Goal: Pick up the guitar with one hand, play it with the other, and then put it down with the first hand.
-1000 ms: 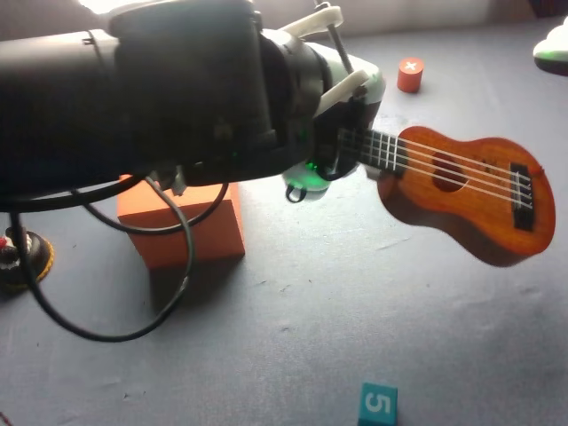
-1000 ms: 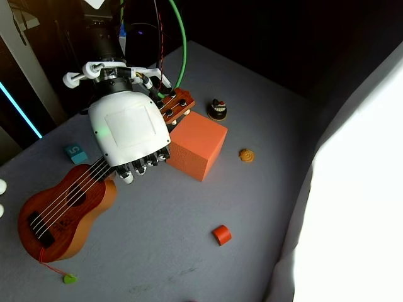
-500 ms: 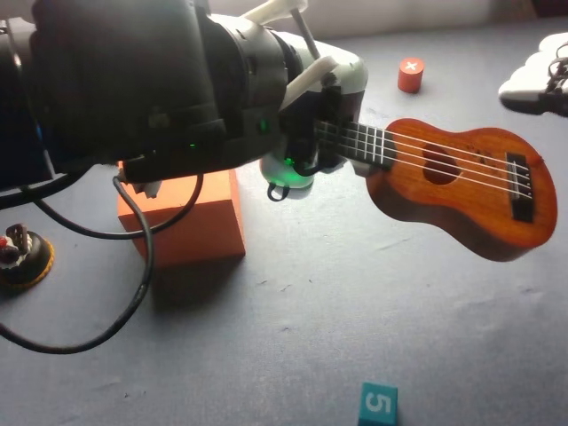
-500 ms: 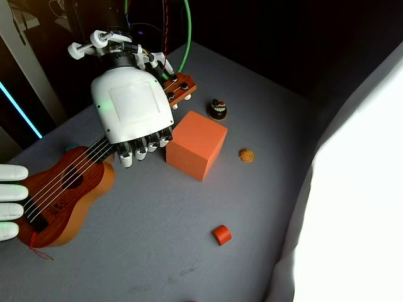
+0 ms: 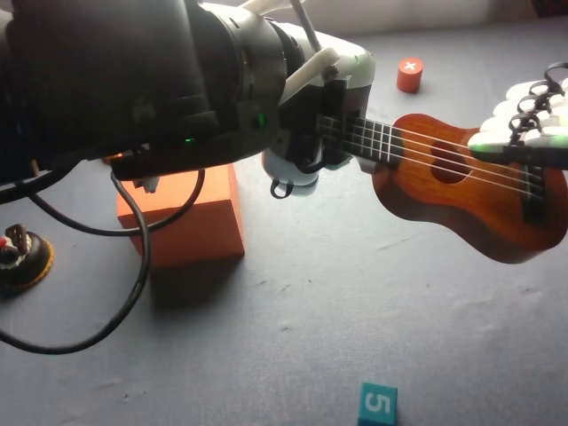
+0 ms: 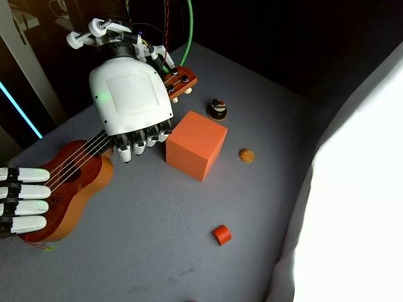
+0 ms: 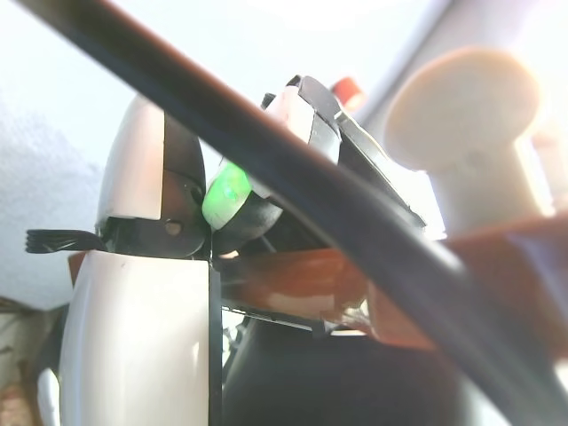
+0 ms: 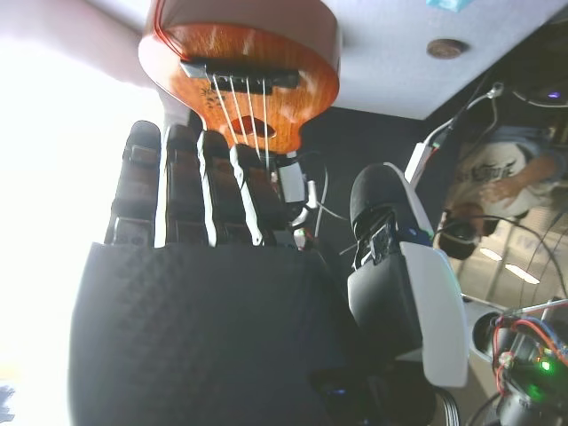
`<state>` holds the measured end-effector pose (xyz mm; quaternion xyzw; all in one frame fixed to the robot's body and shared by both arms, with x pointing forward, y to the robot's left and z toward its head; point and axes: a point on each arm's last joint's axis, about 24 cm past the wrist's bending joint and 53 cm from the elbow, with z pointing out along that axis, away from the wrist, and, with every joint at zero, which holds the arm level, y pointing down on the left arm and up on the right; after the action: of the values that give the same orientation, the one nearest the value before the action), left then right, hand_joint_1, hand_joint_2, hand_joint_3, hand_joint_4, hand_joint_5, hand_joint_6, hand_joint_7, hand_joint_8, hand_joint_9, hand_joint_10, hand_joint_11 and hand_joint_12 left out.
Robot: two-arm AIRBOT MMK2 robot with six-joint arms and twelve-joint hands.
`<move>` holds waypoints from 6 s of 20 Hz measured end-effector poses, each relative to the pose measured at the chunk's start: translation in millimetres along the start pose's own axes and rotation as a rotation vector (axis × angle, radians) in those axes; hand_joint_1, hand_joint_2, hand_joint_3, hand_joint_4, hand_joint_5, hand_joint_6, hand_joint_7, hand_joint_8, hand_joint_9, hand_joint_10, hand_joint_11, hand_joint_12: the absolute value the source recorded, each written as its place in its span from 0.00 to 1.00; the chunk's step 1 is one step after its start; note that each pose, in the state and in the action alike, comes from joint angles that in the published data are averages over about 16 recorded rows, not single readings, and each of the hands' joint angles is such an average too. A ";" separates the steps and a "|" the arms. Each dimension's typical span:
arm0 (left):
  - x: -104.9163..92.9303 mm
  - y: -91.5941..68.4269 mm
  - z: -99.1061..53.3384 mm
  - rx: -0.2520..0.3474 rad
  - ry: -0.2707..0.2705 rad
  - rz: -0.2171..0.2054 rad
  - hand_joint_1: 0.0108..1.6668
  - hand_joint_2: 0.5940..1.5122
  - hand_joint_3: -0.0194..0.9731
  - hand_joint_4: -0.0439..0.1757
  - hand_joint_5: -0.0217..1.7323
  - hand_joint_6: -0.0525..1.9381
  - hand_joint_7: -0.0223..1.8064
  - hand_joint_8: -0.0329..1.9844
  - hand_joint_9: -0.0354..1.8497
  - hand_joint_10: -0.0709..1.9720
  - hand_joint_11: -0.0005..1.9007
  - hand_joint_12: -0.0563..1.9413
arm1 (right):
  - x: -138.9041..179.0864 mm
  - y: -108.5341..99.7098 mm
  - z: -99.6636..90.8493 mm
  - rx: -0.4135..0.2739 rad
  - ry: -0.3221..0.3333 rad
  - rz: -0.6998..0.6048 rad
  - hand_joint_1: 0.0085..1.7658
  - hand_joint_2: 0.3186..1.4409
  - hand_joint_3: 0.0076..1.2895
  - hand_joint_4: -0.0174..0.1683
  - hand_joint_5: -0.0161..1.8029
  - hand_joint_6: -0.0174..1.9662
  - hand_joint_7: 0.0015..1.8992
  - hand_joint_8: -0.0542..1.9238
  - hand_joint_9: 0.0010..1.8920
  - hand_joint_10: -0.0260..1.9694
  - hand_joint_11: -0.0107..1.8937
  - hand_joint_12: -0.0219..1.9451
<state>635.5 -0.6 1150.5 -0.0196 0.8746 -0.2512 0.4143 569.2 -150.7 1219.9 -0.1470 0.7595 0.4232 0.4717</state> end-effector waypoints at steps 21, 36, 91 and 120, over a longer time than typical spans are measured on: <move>0.7 -1.0 -2.5 0.001 0.002 0.019 0.88 0.54 0.00 0.18 0.70 0.96 0.73 1.00 0.77 0.97 0.75 0.99 | 8.9 5.3 16.4 -0.022 0.006 -0.015 0.05 0.89 0.01 0.05 0.07 0.02 0.06 0.04 0.03 0.02 0.02 0.01; -0.2 1.0 -3.0 -0.003 0.001 0.018 0.88 0.54 0.00 0.19 0.70 0.96 0.73 1.00 0.78 0.97 0.75 0.99 | 12.5 24.8 8.8 -0.100 0.022 -0.079 0.08 0.88 0.01 0.06 0.08 0.11 0.07 0.04 0.04 0.03 0.01 0.05; 89.7 60.6 35.7 -0.094 -0.160 -0.167 0.85 0.54 0.00 0.19 0.67 0.97 0.72 0.99 0.76 0.97 0.75 0.99 | -93.1 -7.8 -19.3 -0.030 -0.354 0.136 0.07 0.88 0.01 0.08 0.05 0.09 0.06 0.04 0.03 0.07 0.02 0.12; 86.0 59.0 53.0 -0.073 -0.168 -0.104 0.02 0.47 0.02 0.55 0.07 0.05 0.10 0.10 0.11 0.10 0.02 0.35 | -91.4 -4.6 -19.5 -0.039 -0.349 0.140 0.06 0.88 0.01 0.08 0.06 0.07 0.07 0.04 0.02 0.07 0.02 0.09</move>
<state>628.2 7.6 1034.1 -0.1009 0.8432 -0.2376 0.4717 607.2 -184.8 1298.3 -0.0272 0.6661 0.4886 0.5629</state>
